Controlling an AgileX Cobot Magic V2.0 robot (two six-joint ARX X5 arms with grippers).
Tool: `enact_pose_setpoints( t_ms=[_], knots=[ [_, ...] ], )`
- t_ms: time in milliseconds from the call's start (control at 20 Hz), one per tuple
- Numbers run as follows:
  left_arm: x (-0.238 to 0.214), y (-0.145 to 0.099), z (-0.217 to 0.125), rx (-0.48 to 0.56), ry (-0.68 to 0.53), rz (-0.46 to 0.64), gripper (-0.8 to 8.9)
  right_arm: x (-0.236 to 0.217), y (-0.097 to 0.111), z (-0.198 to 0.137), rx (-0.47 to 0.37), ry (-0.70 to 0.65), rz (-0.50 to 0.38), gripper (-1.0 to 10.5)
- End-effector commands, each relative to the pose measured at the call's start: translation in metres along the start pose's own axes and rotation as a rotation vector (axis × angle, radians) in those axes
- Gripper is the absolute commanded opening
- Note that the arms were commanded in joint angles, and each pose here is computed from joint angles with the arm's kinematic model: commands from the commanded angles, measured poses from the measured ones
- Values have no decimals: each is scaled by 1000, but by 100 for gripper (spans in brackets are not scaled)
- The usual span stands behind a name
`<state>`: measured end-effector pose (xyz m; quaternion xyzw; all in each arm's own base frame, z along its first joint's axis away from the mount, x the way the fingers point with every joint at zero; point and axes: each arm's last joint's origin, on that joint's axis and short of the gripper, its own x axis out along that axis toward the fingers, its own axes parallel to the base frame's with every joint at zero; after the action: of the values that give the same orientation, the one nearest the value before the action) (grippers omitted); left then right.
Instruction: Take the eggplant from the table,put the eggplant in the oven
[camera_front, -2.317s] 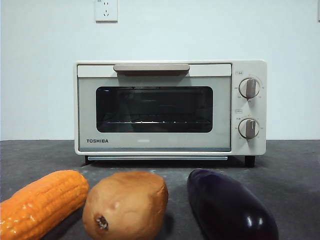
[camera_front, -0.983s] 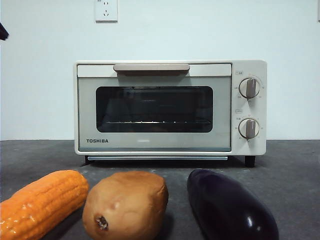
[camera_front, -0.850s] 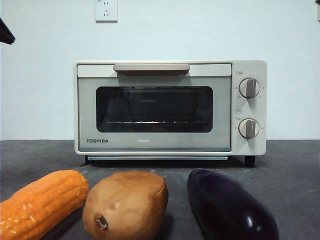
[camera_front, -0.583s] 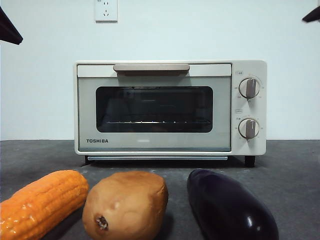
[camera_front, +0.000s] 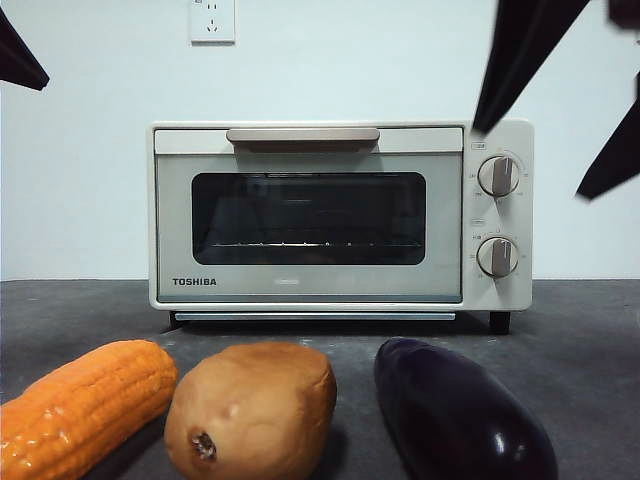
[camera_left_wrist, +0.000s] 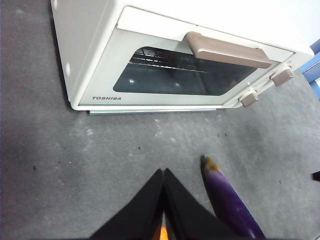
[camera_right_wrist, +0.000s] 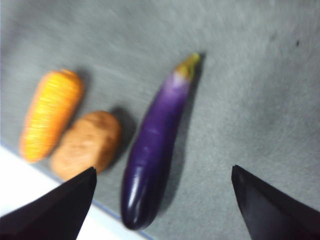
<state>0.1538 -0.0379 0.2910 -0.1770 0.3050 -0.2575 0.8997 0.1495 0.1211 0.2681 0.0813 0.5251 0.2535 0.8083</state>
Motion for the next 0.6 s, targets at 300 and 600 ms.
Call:
enact_pose_setpoints(
  t_ms=[300,600],
  knots=[
    [-2,-3,6,35,-18,-1,4,75,29,5,-7,150,-111,437],
    [-2,-3,6,35,-17,0,4,120,32,2,-23,217,-164,423]
  ],
)
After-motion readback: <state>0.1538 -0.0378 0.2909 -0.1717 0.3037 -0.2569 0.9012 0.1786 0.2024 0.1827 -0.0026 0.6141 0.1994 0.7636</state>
